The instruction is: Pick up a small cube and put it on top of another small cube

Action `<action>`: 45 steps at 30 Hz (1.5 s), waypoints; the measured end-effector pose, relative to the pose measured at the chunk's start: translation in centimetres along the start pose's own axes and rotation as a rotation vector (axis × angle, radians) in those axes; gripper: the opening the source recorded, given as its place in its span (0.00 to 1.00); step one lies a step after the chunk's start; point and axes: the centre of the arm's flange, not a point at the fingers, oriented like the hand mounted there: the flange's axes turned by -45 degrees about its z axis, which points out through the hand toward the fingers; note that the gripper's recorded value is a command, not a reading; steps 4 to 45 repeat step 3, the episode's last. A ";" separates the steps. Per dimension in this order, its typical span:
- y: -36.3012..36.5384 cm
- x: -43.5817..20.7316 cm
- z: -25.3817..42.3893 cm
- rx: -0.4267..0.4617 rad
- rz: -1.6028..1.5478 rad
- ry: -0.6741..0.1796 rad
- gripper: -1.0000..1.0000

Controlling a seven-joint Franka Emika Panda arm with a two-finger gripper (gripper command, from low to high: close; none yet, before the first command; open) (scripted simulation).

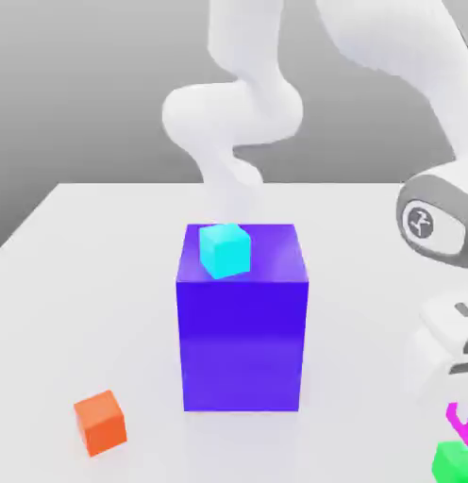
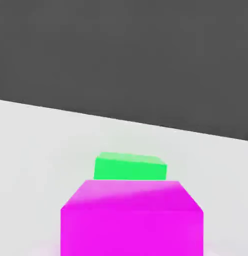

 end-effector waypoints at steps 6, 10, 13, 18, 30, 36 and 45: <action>0.0 0.0 0.0 0.000 0.000 0.000 1.00; 0.0 0.0 0.0 0.000 0.000 0.000 1.00; 0.0 0.0 0.0 0.000 0.000 0.000 1.00; 0.0 0.0 0.0 0.000 0.000 0.000 1.00; 0.0 0.0 0.0 0.000 0.000 0.000 1.00; 0.0 0.0 0.0 0.000 0.000 0.000 1.00; 0.0 0.0 0.0 0.000 0.000 0.000 1.00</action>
